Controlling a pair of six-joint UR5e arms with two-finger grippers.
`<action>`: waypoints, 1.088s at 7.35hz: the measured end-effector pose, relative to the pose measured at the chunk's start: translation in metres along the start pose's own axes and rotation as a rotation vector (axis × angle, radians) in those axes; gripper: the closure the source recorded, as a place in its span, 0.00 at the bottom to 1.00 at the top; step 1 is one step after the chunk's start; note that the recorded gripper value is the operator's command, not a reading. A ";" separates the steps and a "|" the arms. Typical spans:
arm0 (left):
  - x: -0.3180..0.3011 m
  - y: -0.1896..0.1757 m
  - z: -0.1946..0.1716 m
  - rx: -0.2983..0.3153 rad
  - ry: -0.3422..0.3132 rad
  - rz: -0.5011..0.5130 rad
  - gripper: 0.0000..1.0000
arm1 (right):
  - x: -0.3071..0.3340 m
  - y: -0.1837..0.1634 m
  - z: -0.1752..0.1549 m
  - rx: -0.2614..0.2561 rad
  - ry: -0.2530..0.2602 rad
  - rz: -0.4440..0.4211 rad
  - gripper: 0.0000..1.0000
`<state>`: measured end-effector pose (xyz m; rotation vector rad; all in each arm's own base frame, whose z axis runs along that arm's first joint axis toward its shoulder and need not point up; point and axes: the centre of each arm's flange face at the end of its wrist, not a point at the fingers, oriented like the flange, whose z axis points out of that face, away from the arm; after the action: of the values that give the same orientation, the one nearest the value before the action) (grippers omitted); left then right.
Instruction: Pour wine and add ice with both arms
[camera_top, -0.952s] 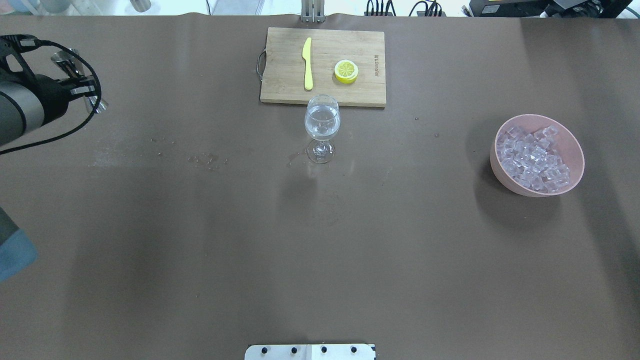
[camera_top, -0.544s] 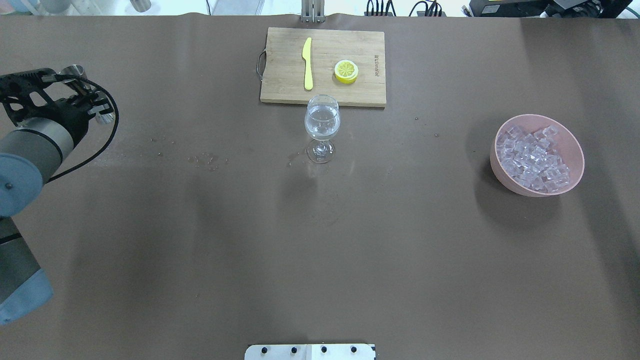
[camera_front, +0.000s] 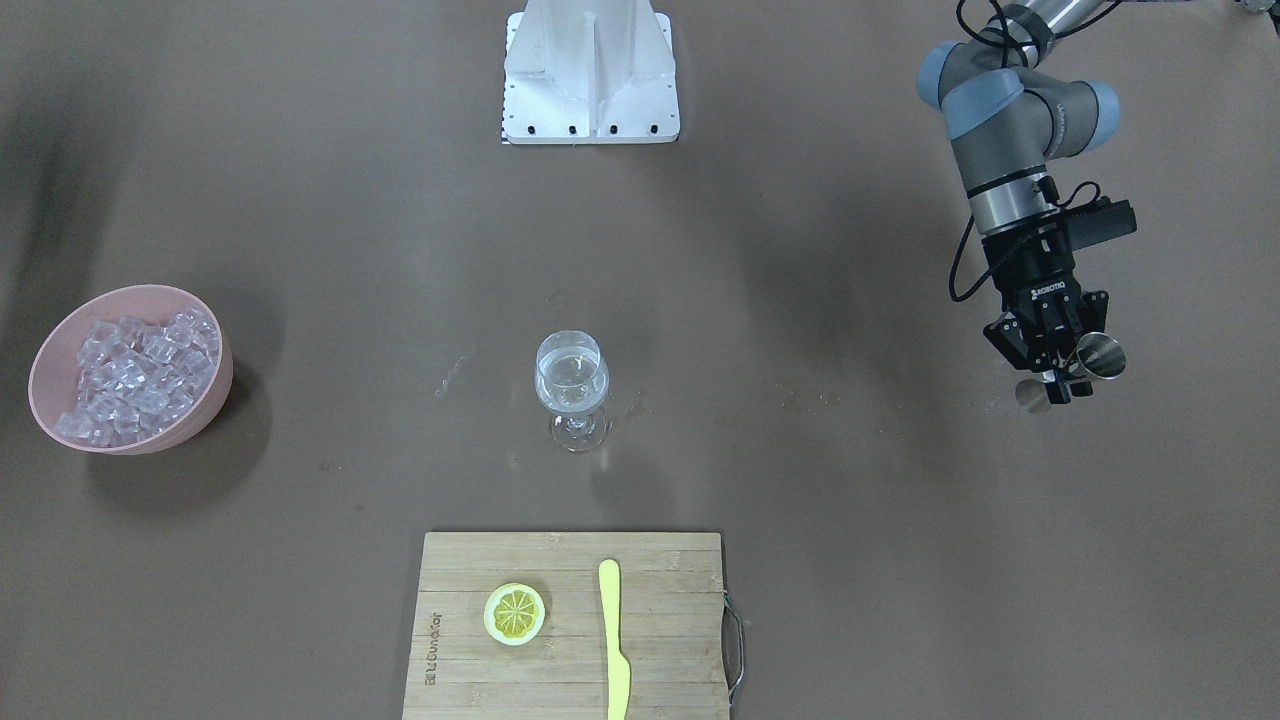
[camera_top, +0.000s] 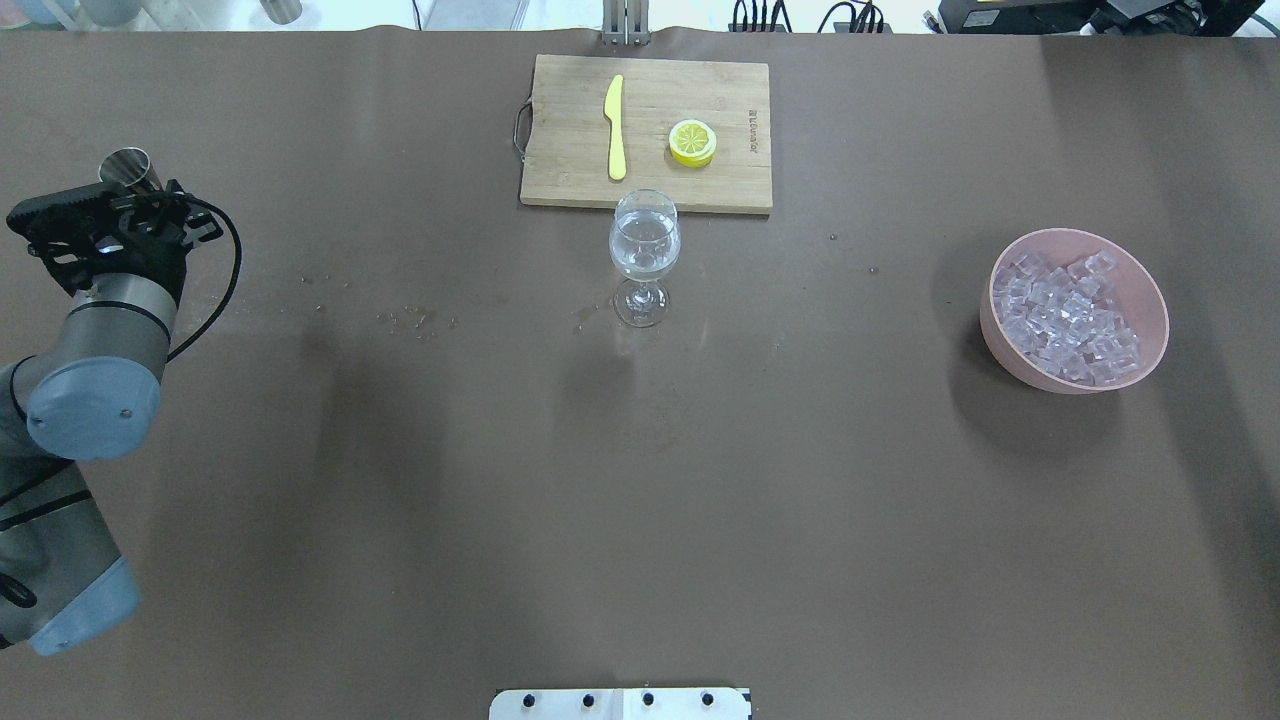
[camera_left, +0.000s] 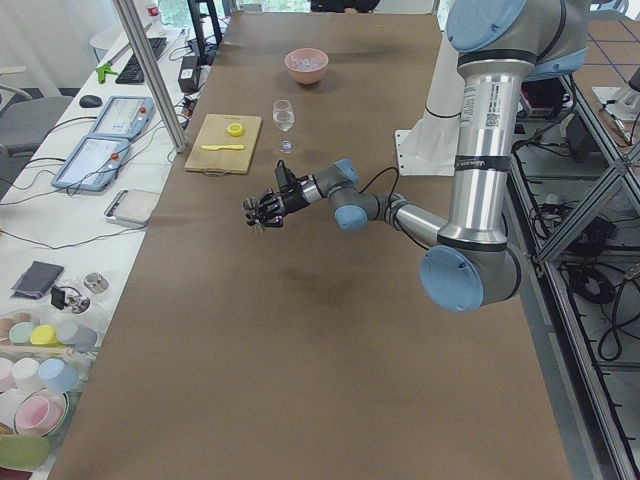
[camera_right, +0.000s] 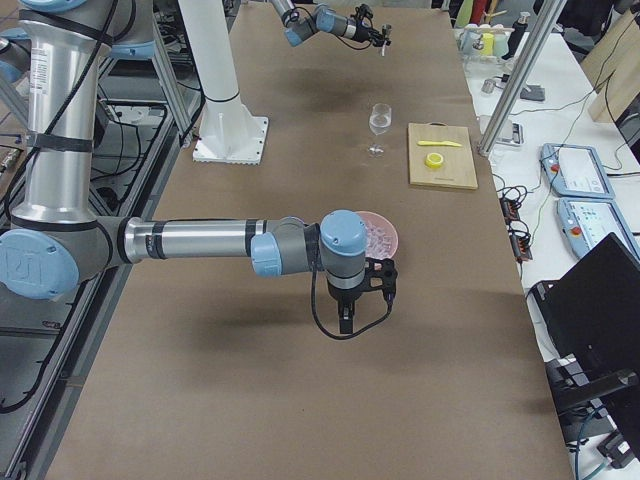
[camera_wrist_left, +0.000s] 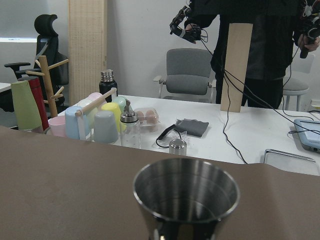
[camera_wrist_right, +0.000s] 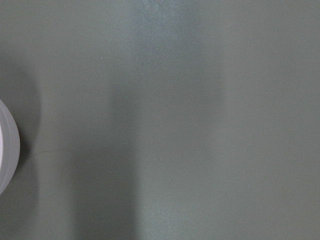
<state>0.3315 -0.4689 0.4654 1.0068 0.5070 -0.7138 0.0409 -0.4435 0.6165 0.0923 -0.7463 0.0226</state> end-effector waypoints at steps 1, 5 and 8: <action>0.006 0.014 0.009 -0.003 -0.009 0.013 1.00 | 0.000 0.000 0.000 0.000 0.000 0.000 0.00; 0.020 0.058 0.015 -0.046 -0.010 0.071 1.00 | 0.003 0.001 0.000 0.001 0.002 0.001 0.00; 0.018 0.067 0.016 -0.055 -0.010 0.087 1.00 | 0.003 0.001 0.000 0.001 0.003 0.001 0.00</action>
<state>0.3944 -0.4658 0.4990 0.9678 0.4691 -0.6241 0.0433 -0.4429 0.6182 0.0931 -0.7432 0.0247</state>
